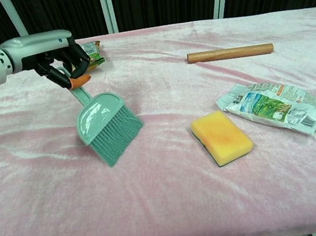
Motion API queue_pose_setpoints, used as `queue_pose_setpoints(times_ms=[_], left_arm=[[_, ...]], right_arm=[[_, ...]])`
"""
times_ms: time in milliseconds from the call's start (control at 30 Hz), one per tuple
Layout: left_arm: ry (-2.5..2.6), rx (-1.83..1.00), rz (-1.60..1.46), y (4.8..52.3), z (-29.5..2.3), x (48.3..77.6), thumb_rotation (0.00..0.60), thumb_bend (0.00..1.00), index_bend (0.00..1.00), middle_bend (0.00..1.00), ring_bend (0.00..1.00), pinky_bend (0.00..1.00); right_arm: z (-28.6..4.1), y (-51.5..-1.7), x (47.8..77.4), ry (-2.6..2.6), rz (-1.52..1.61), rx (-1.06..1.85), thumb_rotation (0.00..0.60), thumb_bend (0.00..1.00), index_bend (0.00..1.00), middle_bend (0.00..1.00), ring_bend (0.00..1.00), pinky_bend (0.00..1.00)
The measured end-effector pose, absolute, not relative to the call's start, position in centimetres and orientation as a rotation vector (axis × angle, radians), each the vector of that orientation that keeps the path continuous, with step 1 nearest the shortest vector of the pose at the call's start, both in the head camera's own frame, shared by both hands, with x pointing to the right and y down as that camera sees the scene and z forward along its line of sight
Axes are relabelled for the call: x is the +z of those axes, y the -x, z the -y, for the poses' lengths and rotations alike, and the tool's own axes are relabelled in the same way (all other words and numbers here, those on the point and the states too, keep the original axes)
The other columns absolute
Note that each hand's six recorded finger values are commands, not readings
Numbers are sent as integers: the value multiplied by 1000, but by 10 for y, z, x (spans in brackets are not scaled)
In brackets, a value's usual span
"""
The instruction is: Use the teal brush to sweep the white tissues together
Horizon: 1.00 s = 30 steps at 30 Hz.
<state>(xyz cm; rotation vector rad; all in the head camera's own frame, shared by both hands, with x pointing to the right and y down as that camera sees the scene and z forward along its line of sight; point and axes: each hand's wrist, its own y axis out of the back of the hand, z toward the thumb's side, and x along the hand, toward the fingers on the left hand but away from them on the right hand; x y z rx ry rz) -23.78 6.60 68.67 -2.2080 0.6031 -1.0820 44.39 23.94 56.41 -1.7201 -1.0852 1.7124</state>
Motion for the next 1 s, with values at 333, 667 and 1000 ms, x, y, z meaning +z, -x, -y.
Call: queue_pose_setpoints(times_ms=[333,667,1000], left_arm=[[2135,-1050,-808,254,-36,672,600,498,773,762,464,544],[2237,-982,-909,251,-32,650,600,498,775,762,464,555],[1840,-1200,-701,291,-20,624,600,498,775,762,464,556]], right_arm=[[-239,-444,564,1718,1085,1714,600,212,164,70,136,275],[-239,-444,564,1719,1085,1716,600,213,164,69,136,275],[-240,-443,564,1718,1081,1715,600,212,164,70,135,275]])
